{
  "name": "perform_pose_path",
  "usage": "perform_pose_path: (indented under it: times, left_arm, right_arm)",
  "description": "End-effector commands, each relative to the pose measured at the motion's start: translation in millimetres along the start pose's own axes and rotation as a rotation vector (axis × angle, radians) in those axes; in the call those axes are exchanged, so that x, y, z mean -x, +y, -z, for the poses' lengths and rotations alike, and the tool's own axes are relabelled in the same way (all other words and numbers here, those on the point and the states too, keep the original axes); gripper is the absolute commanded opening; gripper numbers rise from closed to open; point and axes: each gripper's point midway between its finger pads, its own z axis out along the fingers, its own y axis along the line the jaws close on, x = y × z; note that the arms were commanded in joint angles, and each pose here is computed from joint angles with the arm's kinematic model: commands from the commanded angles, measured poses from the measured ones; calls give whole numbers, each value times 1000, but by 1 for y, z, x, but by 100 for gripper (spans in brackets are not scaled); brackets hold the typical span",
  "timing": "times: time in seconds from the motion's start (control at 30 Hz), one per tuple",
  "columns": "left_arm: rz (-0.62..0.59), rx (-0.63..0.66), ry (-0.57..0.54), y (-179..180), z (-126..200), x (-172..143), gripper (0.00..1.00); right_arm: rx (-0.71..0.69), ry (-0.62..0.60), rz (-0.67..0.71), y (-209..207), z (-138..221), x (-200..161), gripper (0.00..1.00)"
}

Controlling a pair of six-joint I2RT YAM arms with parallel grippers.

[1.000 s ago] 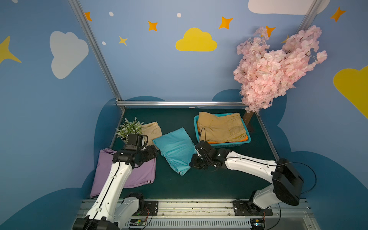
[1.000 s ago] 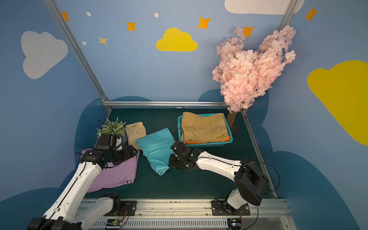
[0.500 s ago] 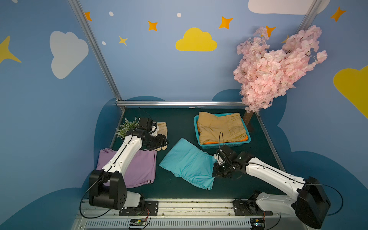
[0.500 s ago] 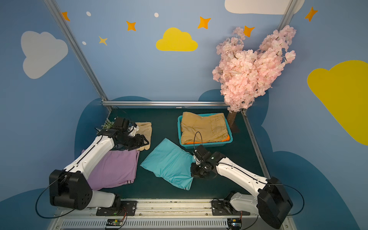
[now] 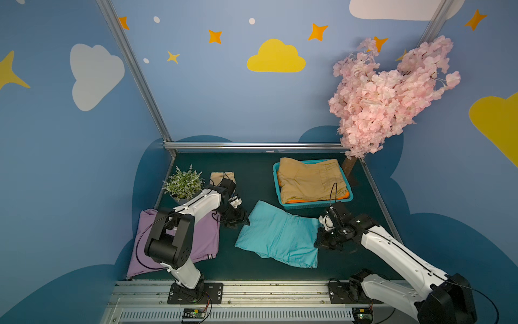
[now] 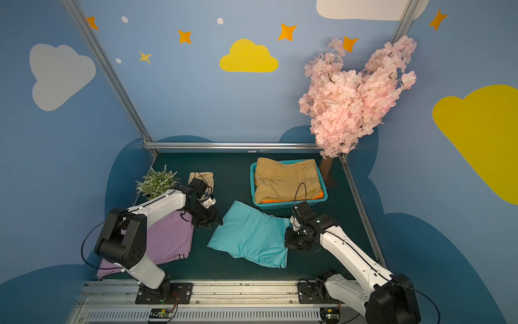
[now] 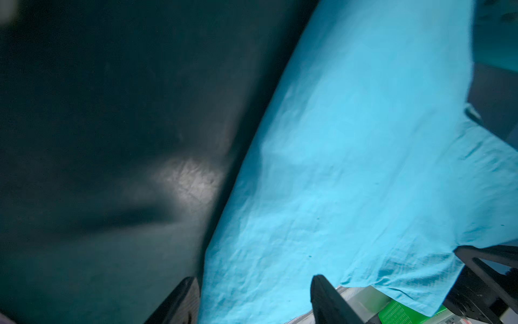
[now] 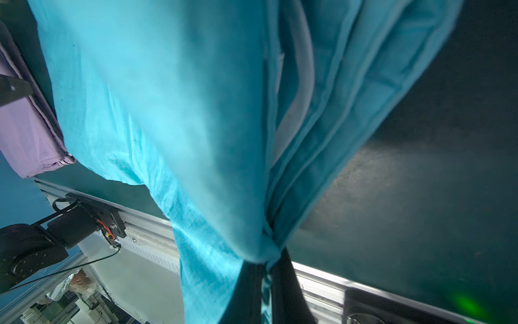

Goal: Put the folded long pants in the basket
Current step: Pick up the long pant at the center of the board.

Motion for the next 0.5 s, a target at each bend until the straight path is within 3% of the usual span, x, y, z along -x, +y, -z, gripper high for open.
perform_pose_path:
  times: [0.0,0.47]
  left_arm:
    - [16,-30,-27,-4,-3,8,67]
    - [4,-156,-104,-11,-37,48,66]
  right_arm:
    - [12,17,1,-2,4,-7,0]
    - [69,31,16,5,7,-6,0]
